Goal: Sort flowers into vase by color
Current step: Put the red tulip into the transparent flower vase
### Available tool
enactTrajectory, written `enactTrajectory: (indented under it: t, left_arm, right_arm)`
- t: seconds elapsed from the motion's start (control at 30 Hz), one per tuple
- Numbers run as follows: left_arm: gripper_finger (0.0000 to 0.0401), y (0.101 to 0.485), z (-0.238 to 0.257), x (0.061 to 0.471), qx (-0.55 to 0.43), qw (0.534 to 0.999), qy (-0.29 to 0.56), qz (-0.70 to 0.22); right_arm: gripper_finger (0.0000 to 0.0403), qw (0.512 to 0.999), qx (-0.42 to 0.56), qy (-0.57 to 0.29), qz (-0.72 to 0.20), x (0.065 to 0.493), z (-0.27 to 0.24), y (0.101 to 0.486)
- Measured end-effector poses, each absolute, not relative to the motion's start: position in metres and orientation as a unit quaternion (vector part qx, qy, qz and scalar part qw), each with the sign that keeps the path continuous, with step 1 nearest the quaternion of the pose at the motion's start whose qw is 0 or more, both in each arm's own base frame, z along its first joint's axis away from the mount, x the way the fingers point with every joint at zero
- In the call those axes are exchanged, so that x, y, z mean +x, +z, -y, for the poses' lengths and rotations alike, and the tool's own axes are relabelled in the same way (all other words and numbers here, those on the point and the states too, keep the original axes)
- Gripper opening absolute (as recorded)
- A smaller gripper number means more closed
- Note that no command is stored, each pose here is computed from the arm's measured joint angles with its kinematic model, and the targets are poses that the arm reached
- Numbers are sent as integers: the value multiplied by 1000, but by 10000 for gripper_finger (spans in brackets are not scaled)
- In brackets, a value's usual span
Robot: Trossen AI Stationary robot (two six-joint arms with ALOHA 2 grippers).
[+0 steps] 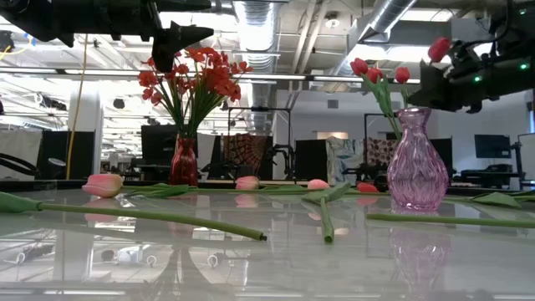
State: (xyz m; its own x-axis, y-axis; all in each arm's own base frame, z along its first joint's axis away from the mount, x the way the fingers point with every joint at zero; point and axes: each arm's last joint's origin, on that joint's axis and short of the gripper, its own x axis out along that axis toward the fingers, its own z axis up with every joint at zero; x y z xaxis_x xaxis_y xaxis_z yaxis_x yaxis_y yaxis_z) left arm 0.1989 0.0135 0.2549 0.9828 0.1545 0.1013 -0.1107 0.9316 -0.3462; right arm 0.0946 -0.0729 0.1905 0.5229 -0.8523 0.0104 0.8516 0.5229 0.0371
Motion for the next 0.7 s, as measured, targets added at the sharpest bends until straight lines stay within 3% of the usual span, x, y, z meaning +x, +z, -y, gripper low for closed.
enactTrajectory:
  t: [0.3, 0.7]
  left_arm:
    - [215, 255, -14, 199, -176, 980, 67, 64]
    - [215, 255, -13, 199, -173, 981, 67, 63]
  right_arm:
    - [248, 878, 54, -466, -94, 92, 70, 205]
    - [259, 882, 77, -428, -181, 82, 59, 235]
